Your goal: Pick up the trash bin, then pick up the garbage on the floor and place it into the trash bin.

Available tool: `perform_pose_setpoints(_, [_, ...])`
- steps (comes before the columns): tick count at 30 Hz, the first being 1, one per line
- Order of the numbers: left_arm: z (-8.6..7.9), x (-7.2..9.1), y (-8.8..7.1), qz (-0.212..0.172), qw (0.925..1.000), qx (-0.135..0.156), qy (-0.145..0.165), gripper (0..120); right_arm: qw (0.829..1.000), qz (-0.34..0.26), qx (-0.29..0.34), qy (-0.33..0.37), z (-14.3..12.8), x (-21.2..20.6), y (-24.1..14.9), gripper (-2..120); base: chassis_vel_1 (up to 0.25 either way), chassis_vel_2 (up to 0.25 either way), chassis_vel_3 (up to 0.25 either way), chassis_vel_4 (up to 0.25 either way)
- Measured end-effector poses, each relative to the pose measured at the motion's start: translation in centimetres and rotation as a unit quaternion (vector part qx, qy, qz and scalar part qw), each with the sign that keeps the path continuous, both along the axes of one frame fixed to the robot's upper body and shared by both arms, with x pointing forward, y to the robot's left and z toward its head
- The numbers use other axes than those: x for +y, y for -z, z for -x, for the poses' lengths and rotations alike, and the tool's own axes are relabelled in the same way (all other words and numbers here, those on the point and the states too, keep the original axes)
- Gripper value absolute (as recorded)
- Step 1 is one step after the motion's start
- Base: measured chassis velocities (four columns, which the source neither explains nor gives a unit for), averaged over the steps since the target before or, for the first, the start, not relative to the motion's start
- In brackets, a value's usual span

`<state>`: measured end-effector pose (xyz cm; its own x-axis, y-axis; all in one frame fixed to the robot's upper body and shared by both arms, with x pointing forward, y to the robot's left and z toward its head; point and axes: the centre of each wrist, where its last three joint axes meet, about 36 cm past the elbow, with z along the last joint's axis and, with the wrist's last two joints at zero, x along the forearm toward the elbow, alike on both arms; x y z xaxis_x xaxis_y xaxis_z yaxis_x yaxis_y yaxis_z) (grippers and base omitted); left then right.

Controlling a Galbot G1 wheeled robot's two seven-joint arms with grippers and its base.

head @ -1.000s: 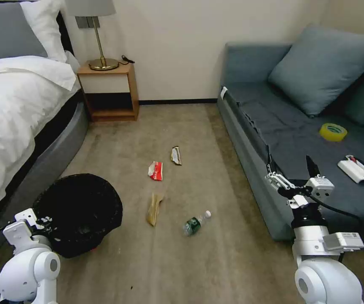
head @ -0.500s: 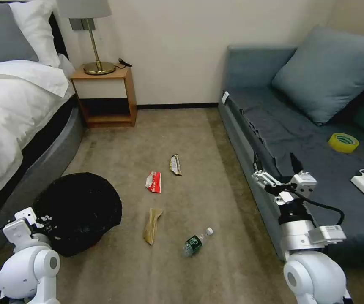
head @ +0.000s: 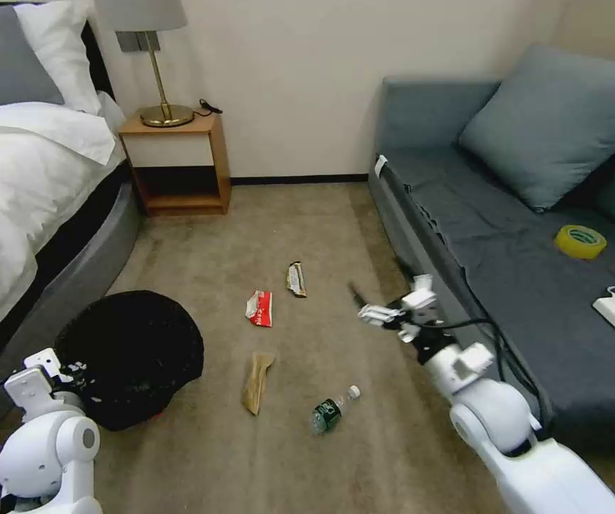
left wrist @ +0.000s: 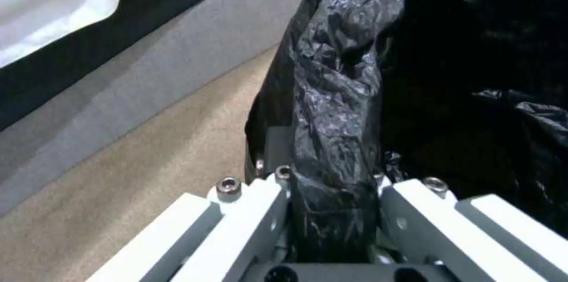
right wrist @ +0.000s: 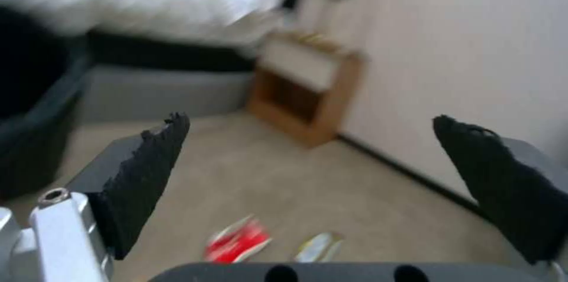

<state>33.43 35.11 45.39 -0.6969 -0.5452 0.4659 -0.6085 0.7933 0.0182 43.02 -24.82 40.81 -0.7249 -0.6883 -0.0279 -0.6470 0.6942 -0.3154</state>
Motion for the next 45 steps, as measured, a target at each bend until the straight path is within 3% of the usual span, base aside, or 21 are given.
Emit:
perform_pose_setpoints(3, [0.0, 0.2, 0.4, -0.001, 1.0, 0.004, -0.004, 3, 0.993, 0.052, 0.048, -0.093, -2.6, 0.1, 2.0, 100, 0.0, 0.0, 0.0, 0.0])
perform_pose_setpoints(4, [0.0, 0.2, 0.4, -0.001, 1.0, 0.004, -0.004, 3, 0.993, 0.052, 0.048, -0.093, -2.6, 0.1, 2.0, 100, 0.0, 0.0, 0.0, 0.0])
perform_pose_setpoints(7, [-0.1, 0.3, 0.7, -0.003, 1.0, 0.006, -0.005, 3, 0.967, 0.114, 0.096, -0.207, -6.2, -0.4, 3.4, 100, 0.0, 0.0, 0.0, 0.0])
perform_pose_setpoints(8, [-0.1, 0.3, 0.7, -0.003, 1.0, 0.006, -0.005, 3, 0.967, 0.114, 0.096, -0.207, -6.2, -0.4, 3.4, 100, 0.0, 0.0, 0.0, 0.0])
perform_pose_setpoints(12, [-0.2, 0.2, 1.0, -0.004, 0.9999, 0.008, -0.007, 3, 0.915, 0.182, 0.163, -0.322, -9.1, -0.6, 6.7, 100, 0.0, 0.0, 0.0, 0.0])
perform_pose_setpoints(13, [-0.2, 0.2, 1.0, -0.004, 0.9999, 0.008, -0.007, 3, 0.915, 0.182, 0.163, -0.322, -9.1, -0.6, 6.7, 100, 0.0, 0.0, 0.0, 0.0])
perform_pose_setpoints(16, [-0.2, 0.2, 1.2, -0.004, 0.9999, 0.01, -0.008, 3, 0.87, 0.223, 0.211, -0.386, -10.5, -0.9, 9.8, 100, 0.0, 0.0, 0.0, 0.0])
perform_pose_setpoints(20, [-0.4, 0.2, 1.4, -0.004, 0.9999, 0.012, -0.008, 3, 0.851, 0.26, 0.228, -0.394, -11.3, -1.3, 11.8, 100, 0.0, 0.0, 0.0, 0.0])
perform_pose_setpoints(31, [-1.8, -0.7, 2.2, 0.0, 0.9999, 0.015, 0.008, 3, 0.843, 0.305, 0.251, -0.366, -12.1, -2.5, 14.8, 100, 0.0, 0.0, 0.0, 0.0])
perform_pose_setpoints(45, [-1.9, -0.8, 2.2, -0.001, 0.9999, 0.014, 0.01, 3, 0.842, 0.315, 0.243, -0.364, -13.7, 0.7, 17.0, 100, 0.0, 0.0, 0.0, 0.0])
